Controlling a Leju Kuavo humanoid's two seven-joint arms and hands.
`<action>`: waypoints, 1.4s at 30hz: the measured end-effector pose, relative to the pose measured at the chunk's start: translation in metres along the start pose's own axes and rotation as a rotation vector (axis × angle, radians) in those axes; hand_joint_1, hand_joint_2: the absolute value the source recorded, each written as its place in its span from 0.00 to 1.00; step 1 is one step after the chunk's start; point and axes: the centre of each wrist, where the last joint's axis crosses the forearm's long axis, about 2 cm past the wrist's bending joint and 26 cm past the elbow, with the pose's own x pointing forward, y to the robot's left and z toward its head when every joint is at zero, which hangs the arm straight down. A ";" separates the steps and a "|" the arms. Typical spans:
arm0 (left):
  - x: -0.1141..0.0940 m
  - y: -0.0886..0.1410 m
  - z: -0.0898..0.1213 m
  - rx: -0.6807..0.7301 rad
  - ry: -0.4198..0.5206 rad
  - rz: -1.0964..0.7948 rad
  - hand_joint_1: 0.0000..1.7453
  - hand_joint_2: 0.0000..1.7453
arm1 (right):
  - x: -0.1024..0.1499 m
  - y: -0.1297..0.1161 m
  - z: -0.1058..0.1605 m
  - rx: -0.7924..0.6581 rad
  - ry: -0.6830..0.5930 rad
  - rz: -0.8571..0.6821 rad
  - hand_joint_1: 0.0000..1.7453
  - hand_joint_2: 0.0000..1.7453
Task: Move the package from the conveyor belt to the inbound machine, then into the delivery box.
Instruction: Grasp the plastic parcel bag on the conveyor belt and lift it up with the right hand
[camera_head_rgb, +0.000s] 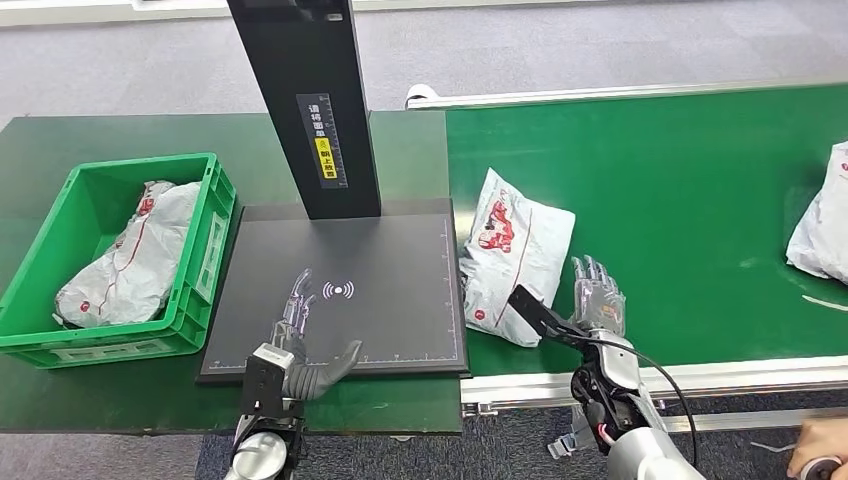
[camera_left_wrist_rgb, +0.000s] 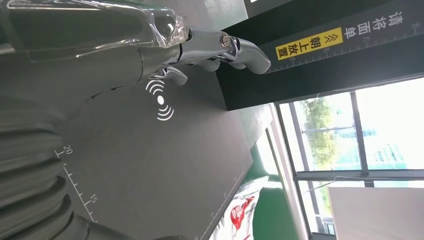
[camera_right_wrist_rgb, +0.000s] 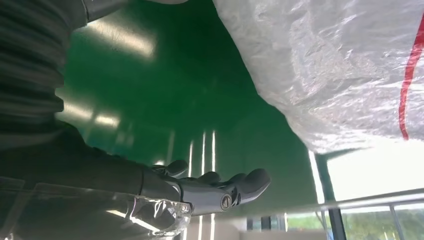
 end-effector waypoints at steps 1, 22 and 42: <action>0.000 0.000 0.000 -0.001 -0.003 0.001 0.00 1.00 | -0.003 -0.001 -0.002 0.029 0.004 -0.045 0.00 1.00; -0.003 -0.005 0.002 -0.041 -0.020 0.015 0.00 1.00 | 0.030 -0.005 -0.018 0.177 -0.181 -0.492 0.00 1.00; -0.004 -0.011 0.001 -0.059 0.007 0.012 0.00 1.00 | 0.053 0.005 -0.010 0.218 -0.125 -0.320 0.00 1.00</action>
